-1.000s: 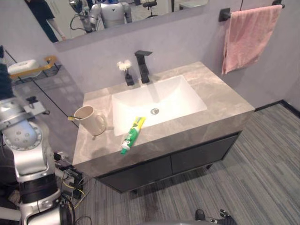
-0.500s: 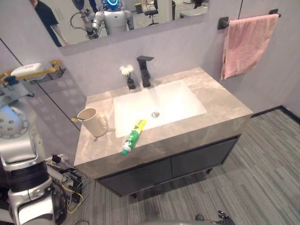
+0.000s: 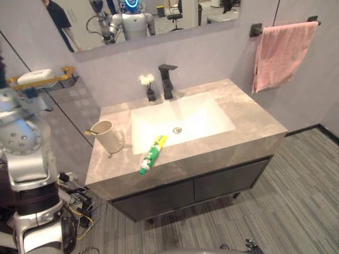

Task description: Organize washtable

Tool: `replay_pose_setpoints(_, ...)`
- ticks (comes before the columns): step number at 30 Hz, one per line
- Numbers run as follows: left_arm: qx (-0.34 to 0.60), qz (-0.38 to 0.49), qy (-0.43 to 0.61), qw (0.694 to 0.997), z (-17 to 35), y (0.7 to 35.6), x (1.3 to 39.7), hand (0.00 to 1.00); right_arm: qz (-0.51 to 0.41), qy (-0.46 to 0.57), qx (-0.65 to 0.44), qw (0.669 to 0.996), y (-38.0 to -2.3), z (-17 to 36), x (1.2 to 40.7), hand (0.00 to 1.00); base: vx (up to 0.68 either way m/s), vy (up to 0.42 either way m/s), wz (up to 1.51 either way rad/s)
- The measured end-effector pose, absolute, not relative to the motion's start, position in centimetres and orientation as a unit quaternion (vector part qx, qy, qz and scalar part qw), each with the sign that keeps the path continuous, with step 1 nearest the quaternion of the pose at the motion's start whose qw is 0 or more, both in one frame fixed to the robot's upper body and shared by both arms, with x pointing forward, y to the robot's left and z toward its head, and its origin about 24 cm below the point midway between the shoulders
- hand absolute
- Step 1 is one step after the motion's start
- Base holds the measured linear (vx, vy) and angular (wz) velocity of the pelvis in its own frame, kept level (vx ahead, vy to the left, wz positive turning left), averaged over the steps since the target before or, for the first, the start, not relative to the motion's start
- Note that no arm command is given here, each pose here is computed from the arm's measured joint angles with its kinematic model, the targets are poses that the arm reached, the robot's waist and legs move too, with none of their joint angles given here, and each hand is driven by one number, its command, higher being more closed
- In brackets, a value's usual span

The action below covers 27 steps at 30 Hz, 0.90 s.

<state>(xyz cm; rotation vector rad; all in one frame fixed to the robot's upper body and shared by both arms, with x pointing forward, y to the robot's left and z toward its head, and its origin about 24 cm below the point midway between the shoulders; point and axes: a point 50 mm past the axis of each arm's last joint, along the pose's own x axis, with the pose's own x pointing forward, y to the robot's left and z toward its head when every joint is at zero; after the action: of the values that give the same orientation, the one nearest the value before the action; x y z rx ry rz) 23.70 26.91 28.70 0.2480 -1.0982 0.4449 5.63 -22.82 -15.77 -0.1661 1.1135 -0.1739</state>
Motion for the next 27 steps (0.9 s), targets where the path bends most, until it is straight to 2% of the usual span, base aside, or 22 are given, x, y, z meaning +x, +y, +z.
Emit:
replay_pose_setpoints(7, 0.076, 0.147, -0.426, 0.889, 24.9, 24.0, 27.1, 0.0, -0.083, 0.534, -0.077, 0.838, -22.8, -15.9, 5.4, 0.0, 0.0, -0.008, 0.03)
replay_pose_setpoints(10, 0.063, 0.13, -0.394, 0.908, 23.5, 23.1, 28.1, 0.0, -0.082, 0.533, -0.075, 0.839, -22.7, -15.9, 5.6, 0.0, 0.0, 0.0, 0.0)
replay_pose_setpoints(16, 0.045, 0.102, -0.346, 0.931, 21.8, 21.6, 29.7, 0.0, -0.081, 0.525, -0.076, 0.844, -22.7, -15.8, 6.5, 0.0, 0.0, 0.0, 0.0)
replay_pose_setpoints(20, 0.028, 0.052, -0.317, 0.947, 21.0, 20.1, 30.4, 0.0, -0.078, 0.514, -0.078, 0.851, -22.8, -15.5, 7.6, 0.0, 0.0, 0.0, 0.0)
replay_pose_setpoints(27, 0.03, 0.003, -0.302, 0.953, 20.8, 19.5, 30.6, 0.0, -0.07, 0.505, -0.078, 0.857, -23.0, -15.3, 8.6, 0.0, 0.03, 0.005, 0.01)
